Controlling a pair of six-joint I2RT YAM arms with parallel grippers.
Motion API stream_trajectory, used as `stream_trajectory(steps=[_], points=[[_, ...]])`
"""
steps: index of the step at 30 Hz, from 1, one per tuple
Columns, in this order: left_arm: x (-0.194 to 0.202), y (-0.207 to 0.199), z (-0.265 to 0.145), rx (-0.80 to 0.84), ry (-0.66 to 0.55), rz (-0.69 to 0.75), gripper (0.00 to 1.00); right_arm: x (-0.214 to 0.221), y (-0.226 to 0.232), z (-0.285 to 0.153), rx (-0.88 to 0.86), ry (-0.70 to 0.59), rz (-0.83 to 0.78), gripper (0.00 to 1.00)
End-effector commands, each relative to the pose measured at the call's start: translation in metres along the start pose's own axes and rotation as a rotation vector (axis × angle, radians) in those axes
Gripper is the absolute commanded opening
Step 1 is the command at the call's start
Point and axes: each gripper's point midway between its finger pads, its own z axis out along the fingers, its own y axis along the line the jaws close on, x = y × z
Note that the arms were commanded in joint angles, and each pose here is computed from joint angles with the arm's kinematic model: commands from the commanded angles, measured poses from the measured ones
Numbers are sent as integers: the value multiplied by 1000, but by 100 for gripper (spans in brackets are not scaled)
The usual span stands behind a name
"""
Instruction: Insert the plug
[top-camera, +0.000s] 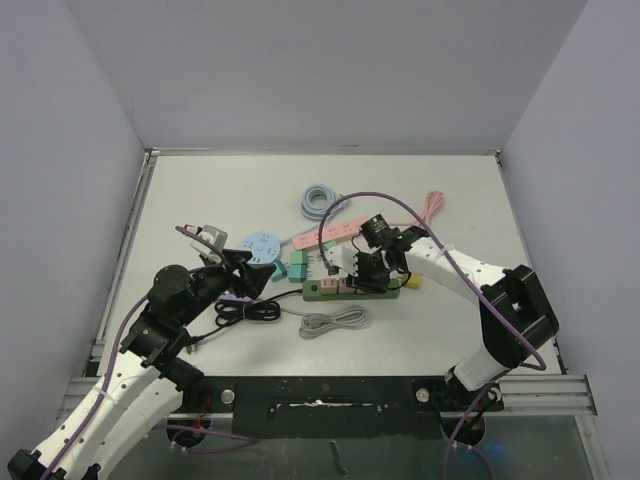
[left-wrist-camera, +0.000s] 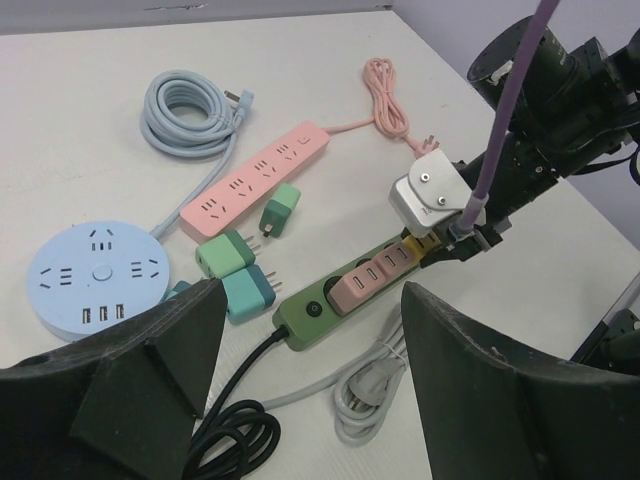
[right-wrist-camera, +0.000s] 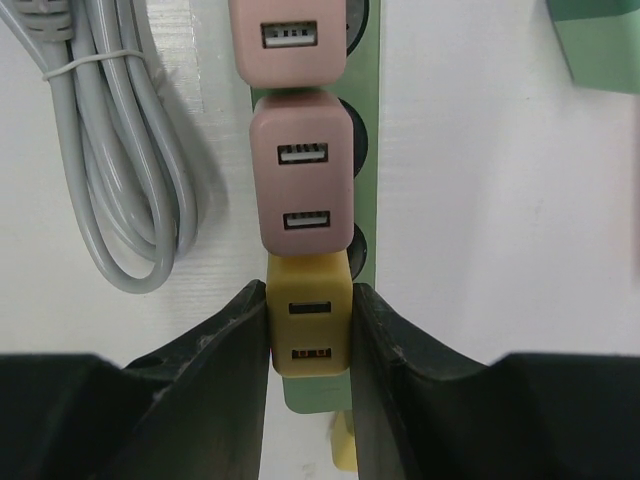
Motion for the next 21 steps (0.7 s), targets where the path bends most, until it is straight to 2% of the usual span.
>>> stream_trajectory(steps=[1, 5, 8, 15, 21], points=[[-20, -2, 0, 4, -73, 25, 69, 43, -9, 29, -8, 165, 98, 7], [-21, -1, 0, -3, -72, 26, 69, 19, -20, 12, 17, 98, 121, 28], [-21, 0, -1, -12, -70, 25, 69, 5, -21, 0, 31, 54, 108, 37], [-19, 6, 2, -38, -67, 19, 69, -13, -25, -18, 73, -15, 113, 45], [-15, 9, 4, -53, -47, 18, 69, -17, -21, -14, 47, -13, 110, 49]])
